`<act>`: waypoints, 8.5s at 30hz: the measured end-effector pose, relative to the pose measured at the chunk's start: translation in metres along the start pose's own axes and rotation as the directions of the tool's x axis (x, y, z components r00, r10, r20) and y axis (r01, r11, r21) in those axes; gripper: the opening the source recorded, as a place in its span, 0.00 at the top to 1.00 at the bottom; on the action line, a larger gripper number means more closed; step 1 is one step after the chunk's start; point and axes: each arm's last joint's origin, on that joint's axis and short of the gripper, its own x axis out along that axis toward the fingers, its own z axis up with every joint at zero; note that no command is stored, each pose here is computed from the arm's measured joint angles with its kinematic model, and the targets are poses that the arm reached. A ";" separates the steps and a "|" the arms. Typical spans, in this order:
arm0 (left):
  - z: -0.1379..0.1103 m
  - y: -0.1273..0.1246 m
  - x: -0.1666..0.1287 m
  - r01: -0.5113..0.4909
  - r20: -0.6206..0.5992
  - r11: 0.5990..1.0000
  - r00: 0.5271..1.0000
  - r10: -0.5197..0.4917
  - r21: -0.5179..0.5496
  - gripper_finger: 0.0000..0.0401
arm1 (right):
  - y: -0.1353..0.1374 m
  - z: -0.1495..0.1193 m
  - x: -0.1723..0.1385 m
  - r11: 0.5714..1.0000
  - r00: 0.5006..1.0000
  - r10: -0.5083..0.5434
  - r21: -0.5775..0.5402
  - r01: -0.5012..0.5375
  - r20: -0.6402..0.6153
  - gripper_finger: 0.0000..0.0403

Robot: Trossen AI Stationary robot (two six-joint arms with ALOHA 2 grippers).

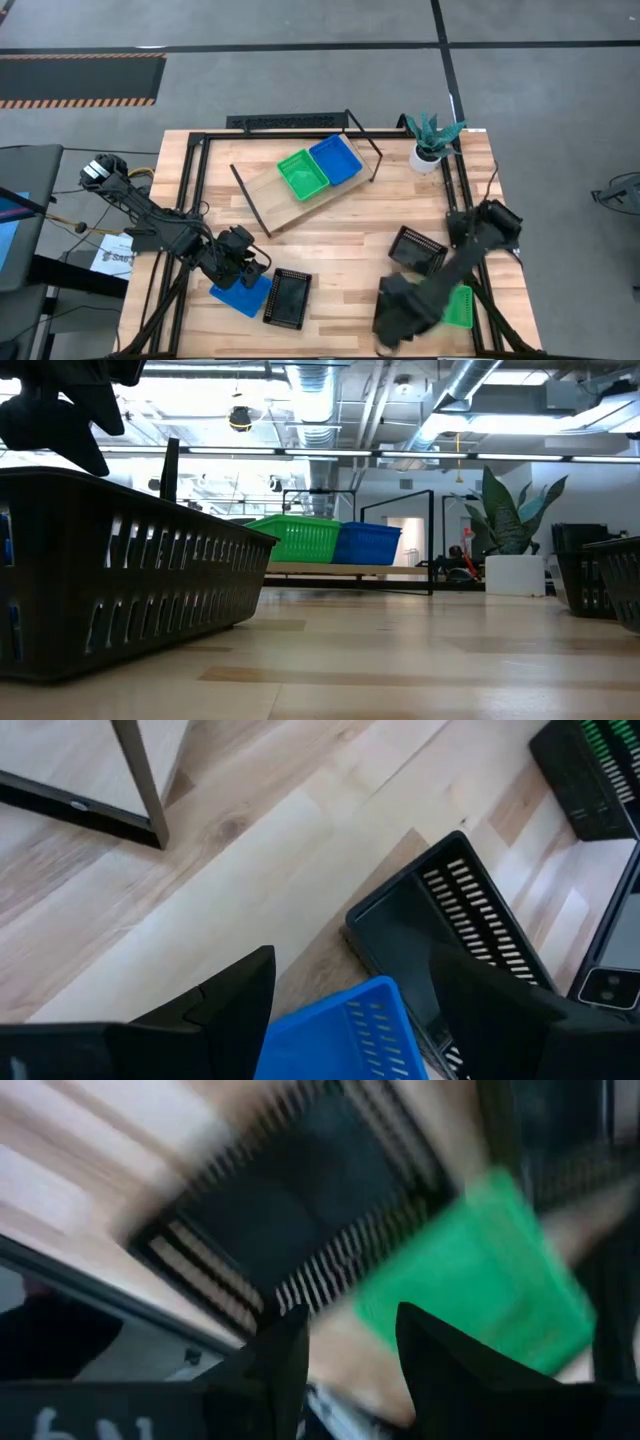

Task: Stack baskets on shelf by color
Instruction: Put the bottom right black bin on the shelf

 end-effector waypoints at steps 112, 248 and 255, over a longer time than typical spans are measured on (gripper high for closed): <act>0.000 0.000 0.000 -0.004 -0.008 1.000 1.000 0.004 0.000 0.37 | 0.049 -0.007 0.071 0.650 0.938 0.340 -0.705 -0.284 -0.065 0.96; -0.038 0.159 0.019 0.084 0.561 0.919 0.813 0.160 -0.384 1.00 | -0.034 0.232 -0.169 0.490 0.630 0.620 -0.858 0.156 0.468 0.71; -0.031 0.157 0.024 0.068 0.577 0.912 0.793 0.197 -0.405 1.00 | -0.035 0.233 -0.170 0.499 0.626 0.620 -0.853 0.150 0.473 0.71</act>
